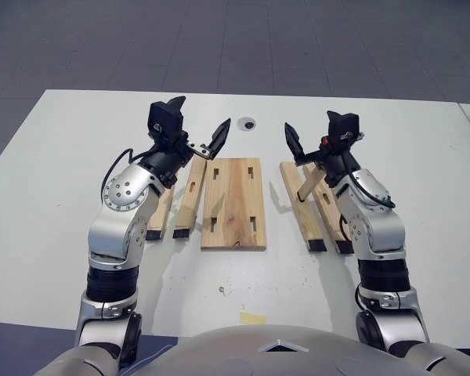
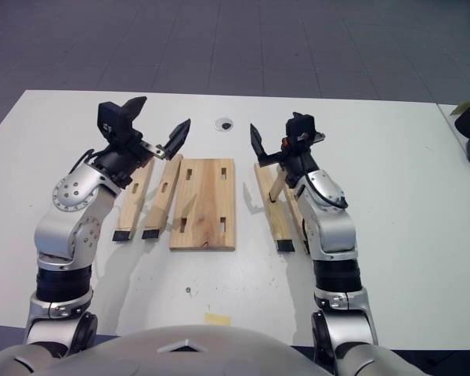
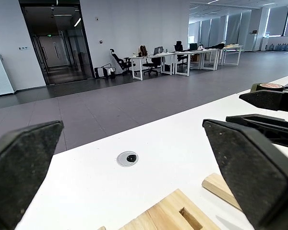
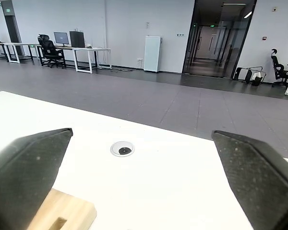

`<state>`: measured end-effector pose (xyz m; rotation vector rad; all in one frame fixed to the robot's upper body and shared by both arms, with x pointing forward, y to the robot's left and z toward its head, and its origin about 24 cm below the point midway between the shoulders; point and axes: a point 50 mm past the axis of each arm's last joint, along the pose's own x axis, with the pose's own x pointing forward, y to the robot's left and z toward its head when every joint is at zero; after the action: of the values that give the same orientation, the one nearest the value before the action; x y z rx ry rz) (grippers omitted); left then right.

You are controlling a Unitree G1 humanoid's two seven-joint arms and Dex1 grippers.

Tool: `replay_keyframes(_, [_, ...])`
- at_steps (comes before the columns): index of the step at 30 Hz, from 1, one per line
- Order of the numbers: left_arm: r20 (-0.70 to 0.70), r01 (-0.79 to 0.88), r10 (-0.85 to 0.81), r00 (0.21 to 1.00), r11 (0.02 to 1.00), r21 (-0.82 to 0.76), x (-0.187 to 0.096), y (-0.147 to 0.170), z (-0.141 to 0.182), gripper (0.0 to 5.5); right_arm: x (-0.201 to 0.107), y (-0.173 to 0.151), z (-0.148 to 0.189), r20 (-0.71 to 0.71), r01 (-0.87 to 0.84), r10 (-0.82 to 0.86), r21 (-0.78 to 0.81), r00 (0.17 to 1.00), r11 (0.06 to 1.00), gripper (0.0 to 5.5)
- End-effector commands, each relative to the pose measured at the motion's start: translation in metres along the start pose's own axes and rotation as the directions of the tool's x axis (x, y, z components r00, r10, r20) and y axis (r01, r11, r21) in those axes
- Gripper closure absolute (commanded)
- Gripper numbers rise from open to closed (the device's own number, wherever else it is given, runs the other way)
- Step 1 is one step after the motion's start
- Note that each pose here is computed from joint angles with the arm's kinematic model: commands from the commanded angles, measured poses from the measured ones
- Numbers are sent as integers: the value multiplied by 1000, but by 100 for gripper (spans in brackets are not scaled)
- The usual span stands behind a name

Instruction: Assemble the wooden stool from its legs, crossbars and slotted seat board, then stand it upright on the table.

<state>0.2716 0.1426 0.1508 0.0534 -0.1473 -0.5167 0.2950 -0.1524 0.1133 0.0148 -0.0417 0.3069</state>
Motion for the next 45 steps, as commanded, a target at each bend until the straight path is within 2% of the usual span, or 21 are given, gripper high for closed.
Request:
replay_keyframes(1, [-5, 6, -6, 1000, 1000, 4, -1, -2, 0, 10, -3, 3, -1, 10, 6, -7, 129, 1000, 992, 12])
replay_keyframes(7, [4, -49, 49, 999, 999, 18, -5, 13, 5, 10, -4, -5, 80, 311, -46, -23, 212, 950, 976, 12])
replay_keyframes(10, [28, -110, 110, 994, 994, -19, -8, 19, 9, 10, -15, -14, 102, 354, -47, -17, 170, 935, 984, 12])
replay_keyframes(13, [14, -153, 154, 988, 988, -30, -14, 22, 6, 10, -34, -18, 73, 188, -59, 33, 135, 982, 989, 12])
replay_keyframes(16, [-6, -170, 170, 985, 985, -30, -18, 24, 4, 10, -58, -2, 37, 15, -150, 149, 109, 989, 983, 12])
replay_keyframes(18, [-13, -164, 164, 986, 986, -28, -17, 25, 4, 10, -70, 8, 20, -59, -161, 169, 121, 984, 980, 12])
replay_keyframes(26, [-47, -128, 127, 991, 992, -11, -16, 23, 1, 10, -95, 14, -37, -361, -36, 66, 88, 930, 995, 12])
replay_keyframes(34, [-66, -86, 86, 994, 996, 5, -15, 16, -3, 10, -117, 14, -69, -553, -36, 88, 105, 828, 994, 12])
replay_keyframes(45, [-66, -94, 94, 993, 996, -3, -17, 9, -7, 10, -123, 17, -80, -669, -134, 140, 61, 730, 989, 12])
